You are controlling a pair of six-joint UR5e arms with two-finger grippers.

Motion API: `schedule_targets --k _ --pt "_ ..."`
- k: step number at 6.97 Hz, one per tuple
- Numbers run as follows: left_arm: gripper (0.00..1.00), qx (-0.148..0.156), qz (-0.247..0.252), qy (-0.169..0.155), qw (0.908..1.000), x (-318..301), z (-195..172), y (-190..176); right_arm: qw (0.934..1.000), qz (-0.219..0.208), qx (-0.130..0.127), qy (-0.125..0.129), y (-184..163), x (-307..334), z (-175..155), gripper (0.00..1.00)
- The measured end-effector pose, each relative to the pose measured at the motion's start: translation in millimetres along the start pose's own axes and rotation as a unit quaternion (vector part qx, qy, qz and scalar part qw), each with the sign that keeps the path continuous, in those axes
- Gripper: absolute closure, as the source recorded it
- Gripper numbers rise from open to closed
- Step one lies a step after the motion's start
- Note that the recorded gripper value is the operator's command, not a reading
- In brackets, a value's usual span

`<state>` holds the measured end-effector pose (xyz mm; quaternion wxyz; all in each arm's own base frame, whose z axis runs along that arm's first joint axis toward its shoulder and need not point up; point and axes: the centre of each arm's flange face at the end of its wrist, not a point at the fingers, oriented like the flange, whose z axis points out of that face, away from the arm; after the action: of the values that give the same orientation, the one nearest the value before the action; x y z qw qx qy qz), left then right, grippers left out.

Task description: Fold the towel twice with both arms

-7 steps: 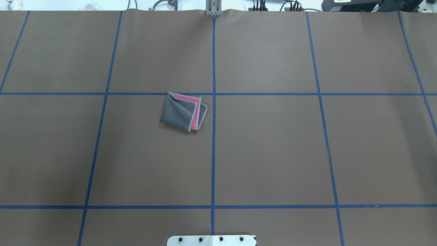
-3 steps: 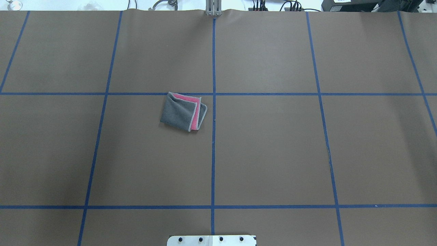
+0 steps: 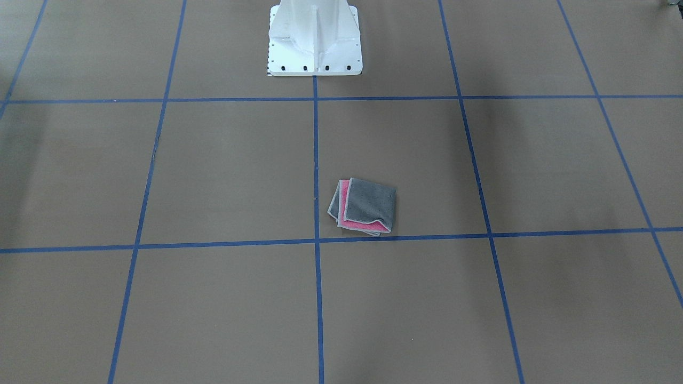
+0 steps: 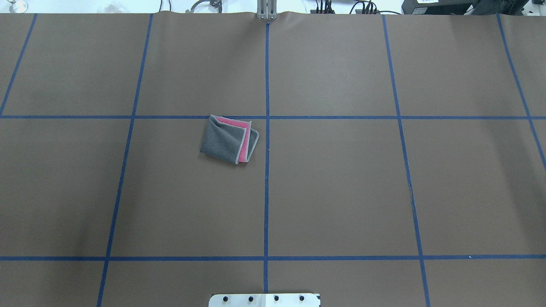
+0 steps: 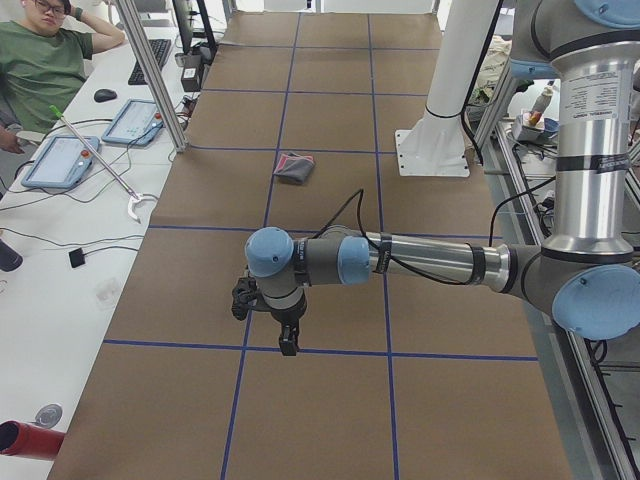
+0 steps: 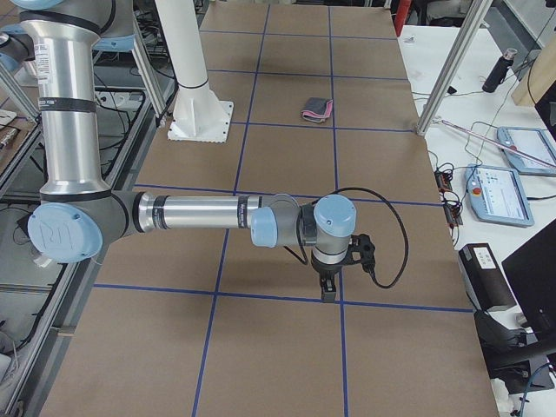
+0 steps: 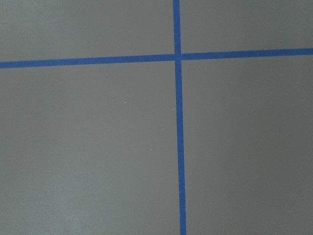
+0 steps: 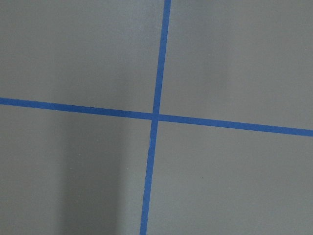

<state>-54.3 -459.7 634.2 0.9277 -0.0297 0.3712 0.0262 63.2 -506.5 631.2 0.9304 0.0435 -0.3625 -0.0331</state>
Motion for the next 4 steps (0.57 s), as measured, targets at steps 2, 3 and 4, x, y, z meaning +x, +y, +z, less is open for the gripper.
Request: schedule_targets --k 2,3,4 --pt "0.0 -0.001 -0.001 0.0 1.0 -3.0 3.1 0.3 1.0 0.0 0.002 -0.009 -0.8 -4.5 -2.6 0.0" --pt "0.0 0.0 0.001 0.0 1.0 -2.0 2.1 -0.4 0.9999 0.0 0.003 -0.014 -0.7 -6.2 -3.1 0.0" --pt "0.0 0.001 0.002 0.0 1.0 -0.5 0.9 -0.9 0.9999 -0.001 0.003 -0.016 -0.4 -6.8 -3.1 0.0"
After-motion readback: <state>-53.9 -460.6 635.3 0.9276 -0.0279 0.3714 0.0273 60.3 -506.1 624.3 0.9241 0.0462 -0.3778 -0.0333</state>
